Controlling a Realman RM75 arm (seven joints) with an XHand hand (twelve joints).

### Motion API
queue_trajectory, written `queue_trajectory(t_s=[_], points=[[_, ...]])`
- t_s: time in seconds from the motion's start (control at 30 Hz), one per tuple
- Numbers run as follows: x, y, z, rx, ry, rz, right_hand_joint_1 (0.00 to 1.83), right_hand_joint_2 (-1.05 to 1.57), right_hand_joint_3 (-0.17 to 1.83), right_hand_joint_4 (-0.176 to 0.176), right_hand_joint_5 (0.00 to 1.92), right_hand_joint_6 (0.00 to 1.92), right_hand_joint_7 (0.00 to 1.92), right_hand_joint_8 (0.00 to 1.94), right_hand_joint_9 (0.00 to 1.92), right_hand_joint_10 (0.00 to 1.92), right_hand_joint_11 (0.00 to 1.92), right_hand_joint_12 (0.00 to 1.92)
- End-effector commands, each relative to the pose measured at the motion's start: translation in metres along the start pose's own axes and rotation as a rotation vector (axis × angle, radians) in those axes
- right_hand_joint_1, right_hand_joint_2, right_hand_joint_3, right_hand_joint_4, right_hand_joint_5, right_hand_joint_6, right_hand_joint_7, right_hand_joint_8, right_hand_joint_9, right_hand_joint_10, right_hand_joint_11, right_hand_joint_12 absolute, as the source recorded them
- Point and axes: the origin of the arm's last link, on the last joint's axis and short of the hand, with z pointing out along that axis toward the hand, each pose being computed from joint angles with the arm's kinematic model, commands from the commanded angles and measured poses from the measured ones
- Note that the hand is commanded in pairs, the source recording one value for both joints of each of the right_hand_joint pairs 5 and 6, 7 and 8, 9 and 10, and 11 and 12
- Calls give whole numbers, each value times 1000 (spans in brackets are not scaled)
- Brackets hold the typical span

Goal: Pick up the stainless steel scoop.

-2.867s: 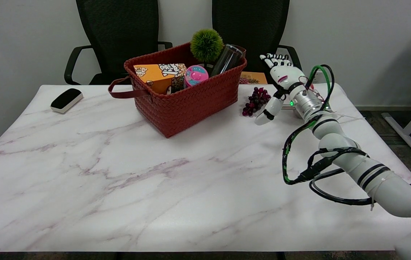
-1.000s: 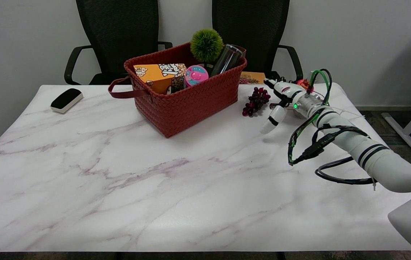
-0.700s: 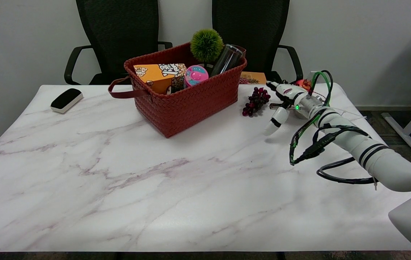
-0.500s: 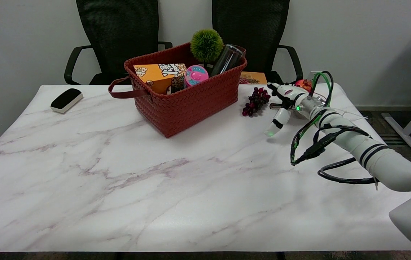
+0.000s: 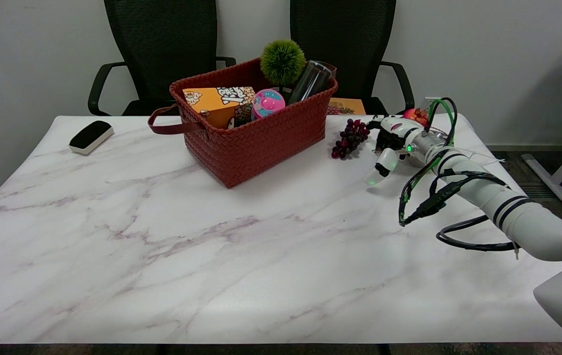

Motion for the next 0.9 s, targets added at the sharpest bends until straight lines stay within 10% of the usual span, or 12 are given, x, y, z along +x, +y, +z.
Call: queue_trajectory(t_s=[0.03, 0.17, 0.43, 0.9], points=[[2, 1, 0, -1, 0, -4, 1056, -485, 886, 0, 275, 275, 841, 841, 894, 894, 1353, 1353], [0, 2, 0, -5, -3, 6, 1056, -481, 893, 0, 235, 235, 852, 852, 888, 888, 1363, 1363], [4, -3, 1, 11, 2, 16, 1055, -455, 662, 0, 52, 52, 301, 301, 185, 185, 1003, 1003], [14, -21, -3, 85, -1, 32, 1056, -418, 531, 0, 43, 43, 158, 158, 81, 81, 787, 787]])
